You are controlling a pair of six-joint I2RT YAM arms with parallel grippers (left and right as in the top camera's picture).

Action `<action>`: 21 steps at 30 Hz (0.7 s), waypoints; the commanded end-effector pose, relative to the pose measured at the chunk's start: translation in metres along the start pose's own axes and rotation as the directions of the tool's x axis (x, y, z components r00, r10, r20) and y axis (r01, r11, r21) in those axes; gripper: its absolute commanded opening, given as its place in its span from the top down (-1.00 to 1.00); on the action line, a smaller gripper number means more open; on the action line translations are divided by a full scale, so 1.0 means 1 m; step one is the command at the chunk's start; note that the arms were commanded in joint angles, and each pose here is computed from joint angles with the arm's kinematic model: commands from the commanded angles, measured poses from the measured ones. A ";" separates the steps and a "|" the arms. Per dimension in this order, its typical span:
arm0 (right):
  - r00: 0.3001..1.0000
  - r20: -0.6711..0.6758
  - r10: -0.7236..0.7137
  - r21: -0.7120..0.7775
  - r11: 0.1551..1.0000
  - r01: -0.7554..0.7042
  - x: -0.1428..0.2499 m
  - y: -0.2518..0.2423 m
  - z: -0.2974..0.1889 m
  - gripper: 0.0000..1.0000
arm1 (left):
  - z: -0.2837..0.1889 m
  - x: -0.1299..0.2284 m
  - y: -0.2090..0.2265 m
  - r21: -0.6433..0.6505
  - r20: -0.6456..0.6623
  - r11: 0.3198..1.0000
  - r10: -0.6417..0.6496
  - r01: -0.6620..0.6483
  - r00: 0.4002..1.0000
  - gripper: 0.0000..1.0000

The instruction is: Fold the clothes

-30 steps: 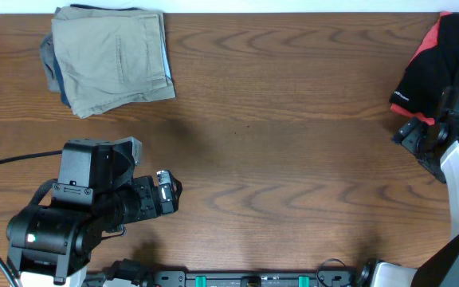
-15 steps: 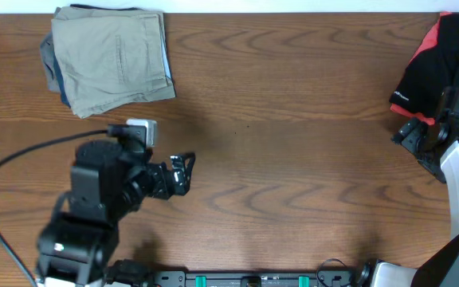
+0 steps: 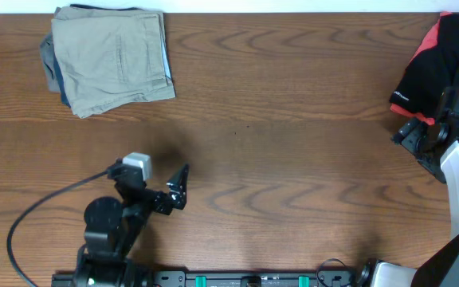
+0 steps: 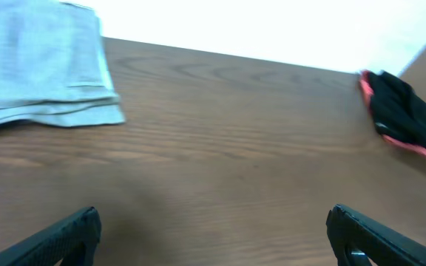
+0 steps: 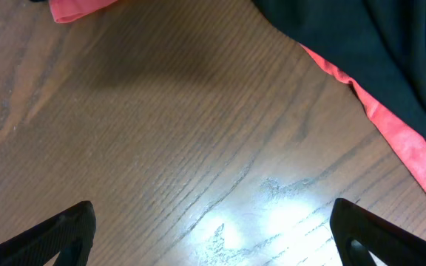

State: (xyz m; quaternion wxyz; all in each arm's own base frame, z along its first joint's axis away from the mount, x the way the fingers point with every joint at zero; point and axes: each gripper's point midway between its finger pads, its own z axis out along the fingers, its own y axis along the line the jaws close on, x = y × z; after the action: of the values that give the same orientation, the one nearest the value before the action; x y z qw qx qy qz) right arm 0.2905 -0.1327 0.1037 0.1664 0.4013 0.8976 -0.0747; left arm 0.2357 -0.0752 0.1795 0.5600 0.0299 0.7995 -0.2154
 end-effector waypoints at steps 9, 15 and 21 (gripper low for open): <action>1.000 0.019 -0.003 0.001 1.000 0.003 -0.005 -0.002 -0.004 -0.99 | -0.010 0.002 0.034 -0.140 0.124 0.990 0.025 -0.008 0.992 -0.96; 1.000 0.019 -0.003 0.001 1.000 0.003 -0.005 -0.002 -0.004 -0.98 | -0.007 0.001 0.039 -0.149 0.191 0.989 0.047 -0.018 0.980 -0.96; 1.000 0.019 -0.003 0.001 1.000 0.003 -0.005 -0.002 -0.004 -0.99 | -0.006 0.000 0.039 -0.139 0.244 0.990 0.064 -0.031 0.968 -0.96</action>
State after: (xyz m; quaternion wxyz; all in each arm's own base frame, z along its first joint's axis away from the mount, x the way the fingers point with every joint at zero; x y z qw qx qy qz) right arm 0.2904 -0.1327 0.1038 0.1664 0.4013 0.8976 -0.0748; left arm 0.2415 -0.0409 0.1660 0.6486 -0.0163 0.7438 -0.1608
